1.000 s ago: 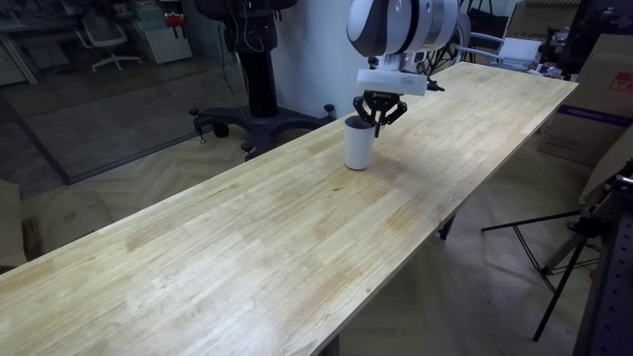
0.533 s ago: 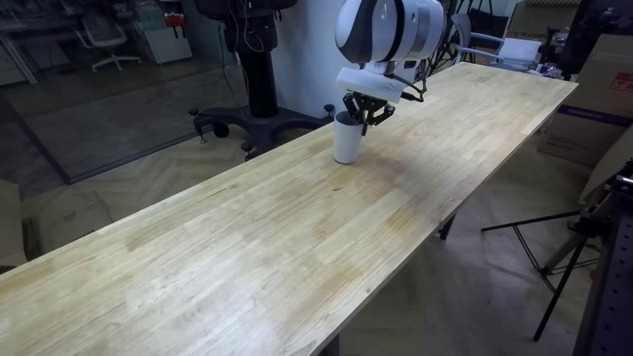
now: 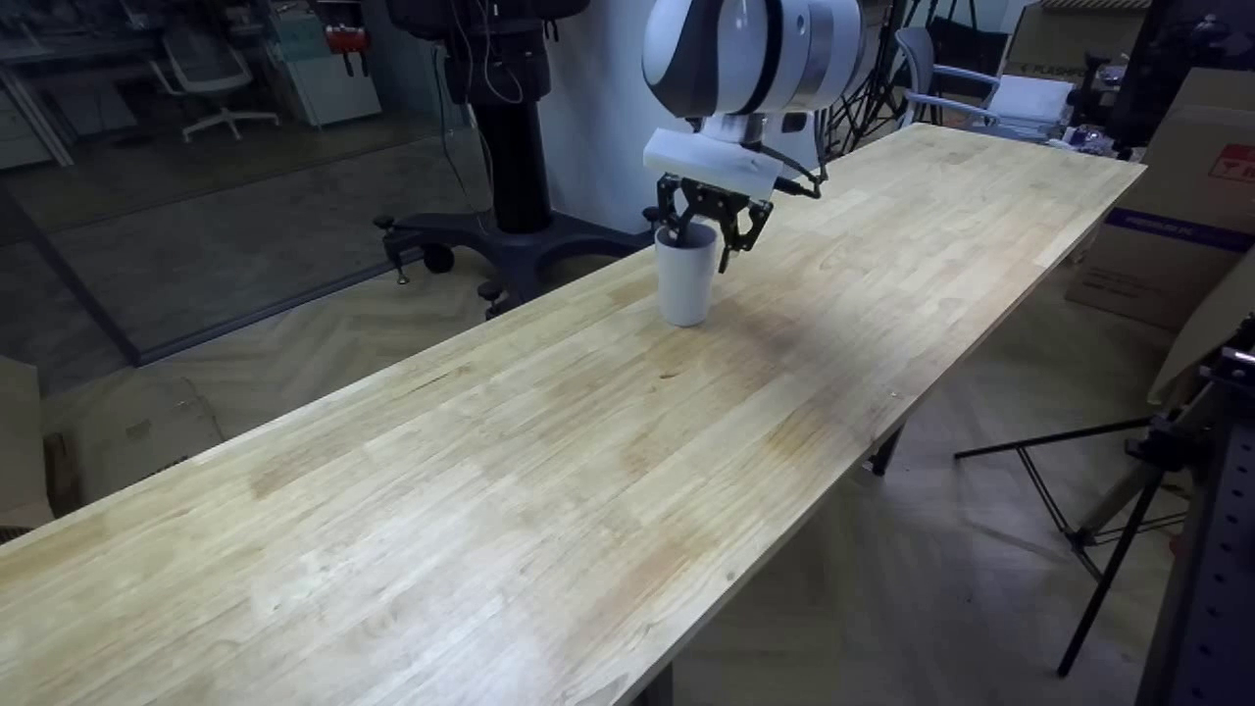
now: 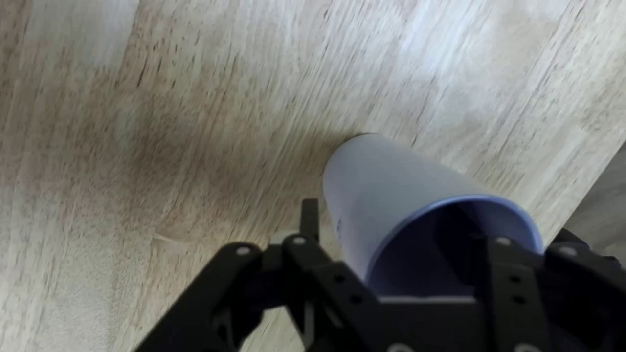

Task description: Slide the mug forward towards the right

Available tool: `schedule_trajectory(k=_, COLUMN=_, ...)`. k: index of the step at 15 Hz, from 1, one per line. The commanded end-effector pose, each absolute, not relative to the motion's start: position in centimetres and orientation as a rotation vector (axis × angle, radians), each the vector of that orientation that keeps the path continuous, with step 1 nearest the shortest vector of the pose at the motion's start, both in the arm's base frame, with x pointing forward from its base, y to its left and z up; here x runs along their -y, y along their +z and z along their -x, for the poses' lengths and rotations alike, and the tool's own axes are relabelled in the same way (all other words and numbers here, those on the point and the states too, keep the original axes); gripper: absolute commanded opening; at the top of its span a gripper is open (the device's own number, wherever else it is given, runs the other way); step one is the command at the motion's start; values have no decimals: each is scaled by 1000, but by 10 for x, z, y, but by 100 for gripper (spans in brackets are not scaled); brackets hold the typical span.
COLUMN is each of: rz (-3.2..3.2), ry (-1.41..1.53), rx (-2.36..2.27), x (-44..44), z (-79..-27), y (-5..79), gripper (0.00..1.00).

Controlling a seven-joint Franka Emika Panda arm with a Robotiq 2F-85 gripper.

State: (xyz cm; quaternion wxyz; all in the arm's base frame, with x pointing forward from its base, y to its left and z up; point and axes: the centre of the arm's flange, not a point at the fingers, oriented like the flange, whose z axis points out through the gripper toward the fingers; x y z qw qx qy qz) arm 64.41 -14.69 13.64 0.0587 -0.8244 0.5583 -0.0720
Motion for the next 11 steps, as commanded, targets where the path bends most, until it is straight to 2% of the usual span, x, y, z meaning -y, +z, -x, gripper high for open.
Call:
schedule_trajectory(k=1, rz=2494, ry=-265, rx=-1710, x=135, z=-646, y=162, gripper=95)
schedule_trajectory(k=3, rz=2514, ry=-315, rx=-1707, x=130, z=-646, y=175, gripper=100)
schedule_trajectory(k=8, rz=2558, ry=-385, rx=-1677, x=113, z=-645, y=208, gripper=100)
schedule_trajectory(k=11, rz=2575, ry=-324, rx=-1595, x=98, z=-641, y=219, gripper=100)
